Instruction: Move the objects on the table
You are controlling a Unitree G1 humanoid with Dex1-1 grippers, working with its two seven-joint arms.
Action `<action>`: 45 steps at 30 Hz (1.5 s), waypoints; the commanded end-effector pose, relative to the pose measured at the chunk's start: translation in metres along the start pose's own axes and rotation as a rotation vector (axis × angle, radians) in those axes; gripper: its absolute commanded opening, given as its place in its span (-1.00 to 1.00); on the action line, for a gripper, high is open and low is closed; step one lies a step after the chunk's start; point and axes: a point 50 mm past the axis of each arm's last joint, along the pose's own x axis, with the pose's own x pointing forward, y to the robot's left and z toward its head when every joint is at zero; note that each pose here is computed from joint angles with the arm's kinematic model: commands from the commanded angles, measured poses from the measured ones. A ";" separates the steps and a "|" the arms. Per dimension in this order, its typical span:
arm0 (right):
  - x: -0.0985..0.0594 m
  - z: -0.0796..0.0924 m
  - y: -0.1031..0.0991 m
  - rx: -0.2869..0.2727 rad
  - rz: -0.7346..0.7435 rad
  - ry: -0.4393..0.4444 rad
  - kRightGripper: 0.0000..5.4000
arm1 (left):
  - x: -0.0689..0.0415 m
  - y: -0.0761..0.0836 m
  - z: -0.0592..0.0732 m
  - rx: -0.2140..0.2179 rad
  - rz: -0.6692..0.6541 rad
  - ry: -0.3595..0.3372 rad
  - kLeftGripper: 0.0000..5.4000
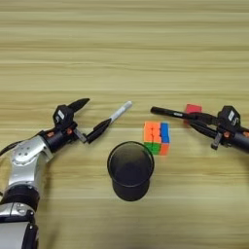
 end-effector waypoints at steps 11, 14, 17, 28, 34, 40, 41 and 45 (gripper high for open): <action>0.002 0.013 -0.005 -0.022 -0.018 -0.054 -0.70 | 0.002 0.001 0.003 0.018 -0.006 -0.005 1.00; 0.003 0.018 -0.005 -0.023 -0.024 -0.083 -0.70 | 0.002 0.001 0.003 0.017 -0.007 -0.005 1.00; 0.004 0.023 -0.006 -0.027 -0.035 -0.111 -0.70 | 0.002 0.001 0.003 0.016 -0.010 -0.005 1.00; 0.006 0.029 -0.005 -0.029 -0.040 -0.154 -0.70 | 0.002 0.001 0.003 0.015 -0.012 -0.006 1.00; 0.005 0.018 -0.002 -0.007 -0.025 -0.103 -0.70 | 0.002 0.001 0.003 0.015 -0.011 -0.005 1.00; 0.003 0.008 -0.002 0.014 -0.030 -0.065 -0.70 | 0.002 0.002 0.003 0.016 -0.011 -0.005 1.00; 0.003 0.006 -0.002 0.016 -0.031 -0.062 -0.70 | 0.002 0.002 0.003 0.016 -0.011 -0.005 1.00; 0.004 0.004 -0.002 0.024 -0.034 -0.059 -0.70 | 0.002 0.002 0.003 0.017 -0.010 -0.005 1.00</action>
